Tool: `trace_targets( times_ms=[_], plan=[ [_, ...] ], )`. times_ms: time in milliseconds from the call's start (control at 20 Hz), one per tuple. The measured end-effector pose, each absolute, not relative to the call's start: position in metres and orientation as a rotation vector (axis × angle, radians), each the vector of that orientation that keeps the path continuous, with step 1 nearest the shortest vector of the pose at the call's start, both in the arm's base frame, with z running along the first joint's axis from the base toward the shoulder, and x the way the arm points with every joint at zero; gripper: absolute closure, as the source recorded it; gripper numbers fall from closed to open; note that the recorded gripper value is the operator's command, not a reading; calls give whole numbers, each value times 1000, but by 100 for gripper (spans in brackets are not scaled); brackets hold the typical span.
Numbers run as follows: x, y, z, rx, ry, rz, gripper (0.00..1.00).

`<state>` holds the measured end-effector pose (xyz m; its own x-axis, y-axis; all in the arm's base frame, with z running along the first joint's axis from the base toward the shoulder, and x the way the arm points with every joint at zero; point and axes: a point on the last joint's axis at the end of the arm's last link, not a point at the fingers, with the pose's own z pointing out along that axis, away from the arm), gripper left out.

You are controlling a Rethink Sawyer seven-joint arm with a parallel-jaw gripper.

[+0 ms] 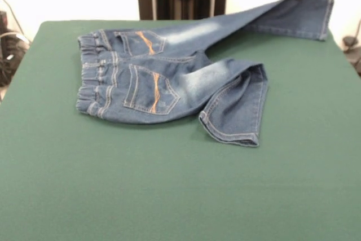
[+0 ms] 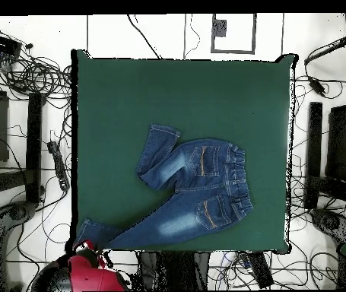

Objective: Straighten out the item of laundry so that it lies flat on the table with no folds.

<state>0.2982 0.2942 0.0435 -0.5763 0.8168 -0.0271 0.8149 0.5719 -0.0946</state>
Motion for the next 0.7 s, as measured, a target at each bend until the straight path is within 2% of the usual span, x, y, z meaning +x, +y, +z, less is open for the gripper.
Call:
trace_targets(
  times_ms=[550, 700],
  plan=[
    [311, 253, 5, -1544, -2635, 257, 100],
    [329, 236, -28, -1589, -2594, 304, 100]
  ],
)
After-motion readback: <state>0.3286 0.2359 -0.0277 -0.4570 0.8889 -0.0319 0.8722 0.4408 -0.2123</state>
